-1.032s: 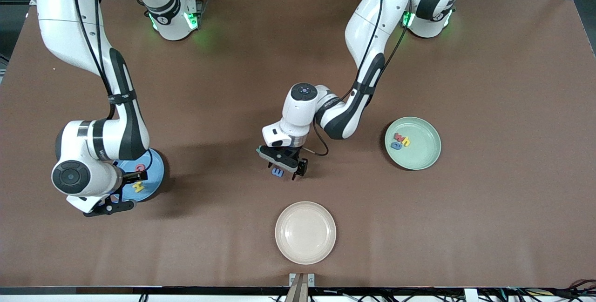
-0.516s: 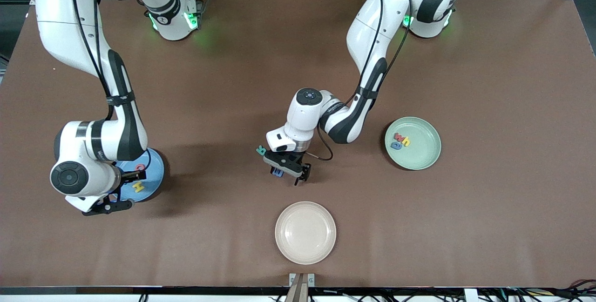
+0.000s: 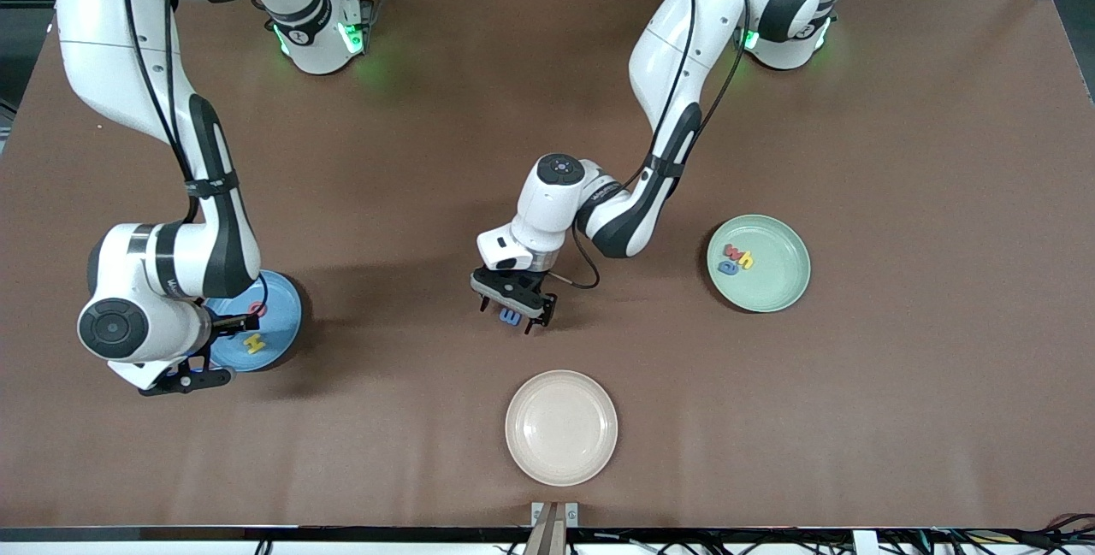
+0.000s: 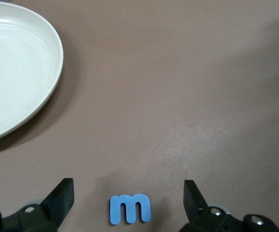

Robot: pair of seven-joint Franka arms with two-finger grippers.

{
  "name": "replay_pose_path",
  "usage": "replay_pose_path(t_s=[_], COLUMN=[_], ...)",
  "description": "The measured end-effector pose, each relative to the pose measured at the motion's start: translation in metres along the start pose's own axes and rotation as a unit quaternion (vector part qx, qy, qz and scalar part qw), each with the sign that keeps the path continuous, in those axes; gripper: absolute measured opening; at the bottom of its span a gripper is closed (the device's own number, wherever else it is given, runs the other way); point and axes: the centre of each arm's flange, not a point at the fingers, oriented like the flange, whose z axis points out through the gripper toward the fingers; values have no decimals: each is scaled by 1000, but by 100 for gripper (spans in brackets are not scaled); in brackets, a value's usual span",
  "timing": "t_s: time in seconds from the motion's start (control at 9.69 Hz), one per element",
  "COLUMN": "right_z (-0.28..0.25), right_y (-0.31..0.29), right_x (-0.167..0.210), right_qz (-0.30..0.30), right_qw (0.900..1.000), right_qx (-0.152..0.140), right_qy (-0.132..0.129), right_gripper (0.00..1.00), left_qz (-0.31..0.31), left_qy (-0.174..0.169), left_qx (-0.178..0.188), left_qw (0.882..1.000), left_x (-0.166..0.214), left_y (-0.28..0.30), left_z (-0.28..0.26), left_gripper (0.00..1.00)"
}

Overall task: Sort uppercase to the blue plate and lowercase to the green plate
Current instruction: 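Lower the left gripper and grasp the blue lowercase m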

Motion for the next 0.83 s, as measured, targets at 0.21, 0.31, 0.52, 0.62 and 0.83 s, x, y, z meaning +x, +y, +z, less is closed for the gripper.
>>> replay_pose_path(t_s=[0.21,0.31,0.52,0.62,0.83], right_z=[1,3,4,4,3], right_y=[0,0,0,0,0], right_x=[0,0,0,0,1], right_qz=[0,0,0,0,0], right_qw=[1000,1000,1000,1000,1000], right_qx=[0,0,0,0,0], right_qy=[0,-1,-1,-1,0], right_gripper=[100,100,100,100,100], left_qz=[1,2,3,4,6], left_qy=[4,7,21,24,24], left_qx=[-2,-4,-8,-6,-6], left_qw=[1000,1000,1000,1000,1000], left_x=[-5,-5,-3,-4,-7], left_y=[-1,0,-1,-4,-4], left_z=[7,8,8,9,13], left_gripper=[100,100,100,100,100])
